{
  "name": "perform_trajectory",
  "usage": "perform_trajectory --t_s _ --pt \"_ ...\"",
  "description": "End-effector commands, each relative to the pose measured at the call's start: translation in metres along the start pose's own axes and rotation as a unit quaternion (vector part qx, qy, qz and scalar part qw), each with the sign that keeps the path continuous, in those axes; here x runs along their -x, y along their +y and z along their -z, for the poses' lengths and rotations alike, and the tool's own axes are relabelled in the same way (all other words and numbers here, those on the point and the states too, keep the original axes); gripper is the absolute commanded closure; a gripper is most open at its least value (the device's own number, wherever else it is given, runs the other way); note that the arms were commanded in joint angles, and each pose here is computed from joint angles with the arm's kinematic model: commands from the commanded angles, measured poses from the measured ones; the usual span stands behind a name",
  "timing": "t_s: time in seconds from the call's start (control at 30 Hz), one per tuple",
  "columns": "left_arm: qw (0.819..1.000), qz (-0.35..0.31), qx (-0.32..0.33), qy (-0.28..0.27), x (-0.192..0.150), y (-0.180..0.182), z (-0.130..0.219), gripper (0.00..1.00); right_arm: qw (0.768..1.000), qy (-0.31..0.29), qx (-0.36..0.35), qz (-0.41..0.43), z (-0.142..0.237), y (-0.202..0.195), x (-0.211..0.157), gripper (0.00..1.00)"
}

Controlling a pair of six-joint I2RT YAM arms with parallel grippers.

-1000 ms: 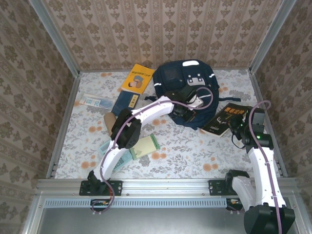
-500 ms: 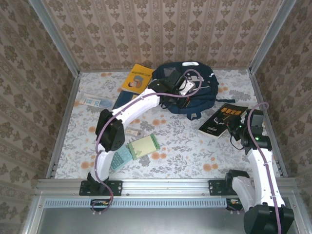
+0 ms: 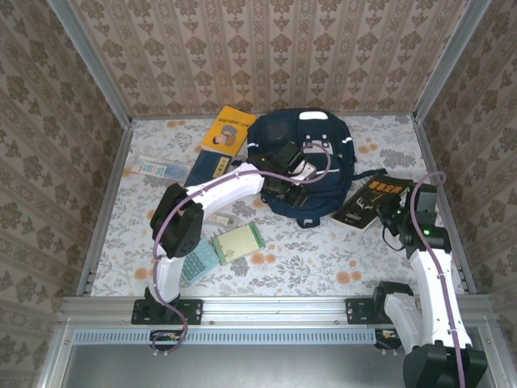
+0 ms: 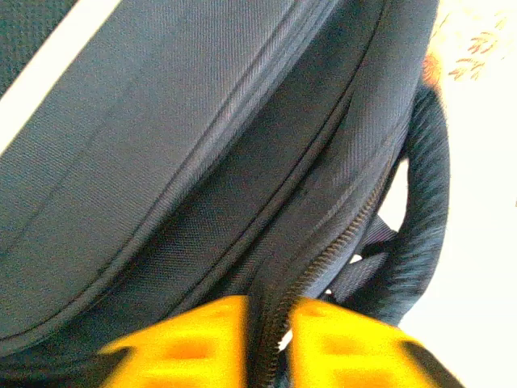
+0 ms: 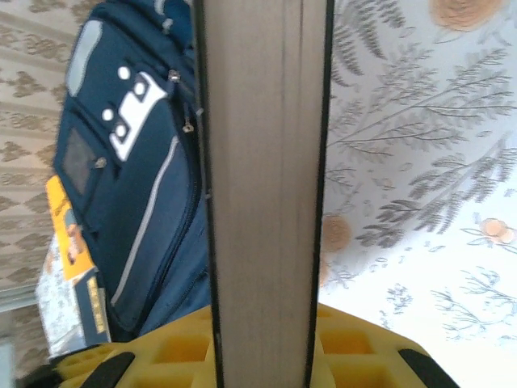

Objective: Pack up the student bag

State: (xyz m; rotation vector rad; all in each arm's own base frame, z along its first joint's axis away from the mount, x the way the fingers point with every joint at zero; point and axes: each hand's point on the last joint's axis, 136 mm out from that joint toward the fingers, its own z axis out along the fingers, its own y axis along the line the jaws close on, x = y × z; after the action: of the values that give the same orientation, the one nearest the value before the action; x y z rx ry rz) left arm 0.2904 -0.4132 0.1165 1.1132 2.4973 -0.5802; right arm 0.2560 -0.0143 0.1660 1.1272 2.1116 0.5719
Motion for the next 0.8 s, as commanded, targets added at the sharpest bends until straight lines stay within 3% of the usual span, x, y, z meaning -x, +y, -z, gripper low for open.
perform_trajectory --t_s 0.0,0.07,0.37,0.77 --pt "0.998 -0.003 -0.033 -0.057 0.036 -0.024 0.030 0.57 0.998 -0.056 -0.028 0.023 0.022 0.004 0.026 1.00" --pt "0.997 -0.018 -0.043 -0.065 0.044 -0.038 0.028 0.52 0.996 -0.073 -0.048 0.028 0.029 0.002 0.034 1.00" --pt "0.997 -0.035 -0.054 -0.050 0.060 -0.058 -0.017 0.55 0.996 -0.072 -0.046 0.026 0.032 0.006 0.035 1.00" --pt "0.996 -0.092 -0.010 -0.001 0.044 -0.055 -0.068 0.49 0.997 -0.060 -0.041 0.017 0.028 0.004 0.028 1.00"
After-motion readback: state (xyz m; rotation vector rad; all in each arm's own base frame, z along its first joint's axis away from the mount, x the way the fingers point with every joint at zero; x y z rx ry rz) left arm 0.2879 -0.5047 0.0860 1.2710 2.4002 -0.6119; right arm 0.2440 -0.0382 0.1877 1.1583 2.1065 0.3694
